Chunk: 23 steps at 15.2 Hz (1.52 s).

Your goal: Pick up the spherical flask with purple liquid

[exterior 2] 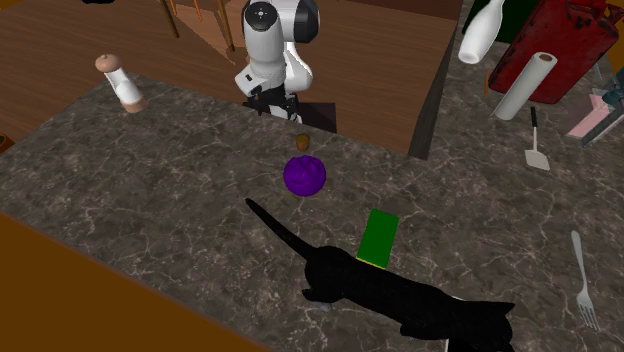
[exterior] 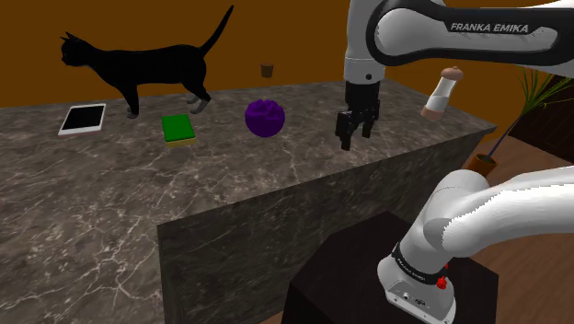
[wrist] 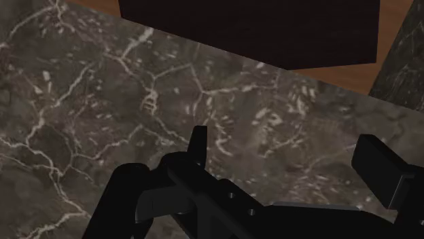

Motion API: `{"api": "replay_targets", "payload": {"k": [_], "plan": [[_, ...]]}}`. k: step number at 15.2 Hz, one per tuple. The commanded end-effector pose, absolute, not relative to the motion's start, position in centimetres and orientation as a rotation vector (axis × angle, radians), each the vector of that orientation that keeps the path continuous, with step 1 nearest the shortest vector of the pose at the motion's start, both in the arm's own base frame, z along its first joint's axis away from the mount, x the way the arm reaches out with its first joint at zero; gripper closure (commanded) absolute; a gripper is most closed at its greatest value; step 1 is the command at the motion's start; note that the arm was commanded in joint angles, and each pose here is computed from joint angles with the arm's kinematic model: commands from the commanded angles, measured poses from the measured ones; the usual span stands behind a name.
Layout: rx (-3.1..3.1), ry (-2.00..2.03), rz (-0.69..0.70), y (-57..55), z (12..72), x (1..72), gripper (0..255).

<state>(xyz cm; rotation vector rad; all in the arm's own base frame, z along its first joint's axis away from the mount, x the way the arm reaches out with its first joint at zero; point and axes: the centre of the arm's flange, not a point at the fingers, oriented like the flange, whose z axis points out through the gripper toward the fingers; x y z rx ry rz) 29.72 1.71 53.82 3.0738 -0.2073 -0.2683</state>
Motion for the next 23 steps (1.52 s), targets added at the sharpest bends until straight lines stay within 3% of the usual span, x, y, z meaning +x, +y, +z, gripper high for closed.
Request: {"api": "replay_targets", "payload": {"k": [1,23], "plan": [[3.074,-0.207,-0.268,1.7,53.8,29.7,0],[3.047,-0.016,-0.09,11.7,71.5,49.1,0]]}}
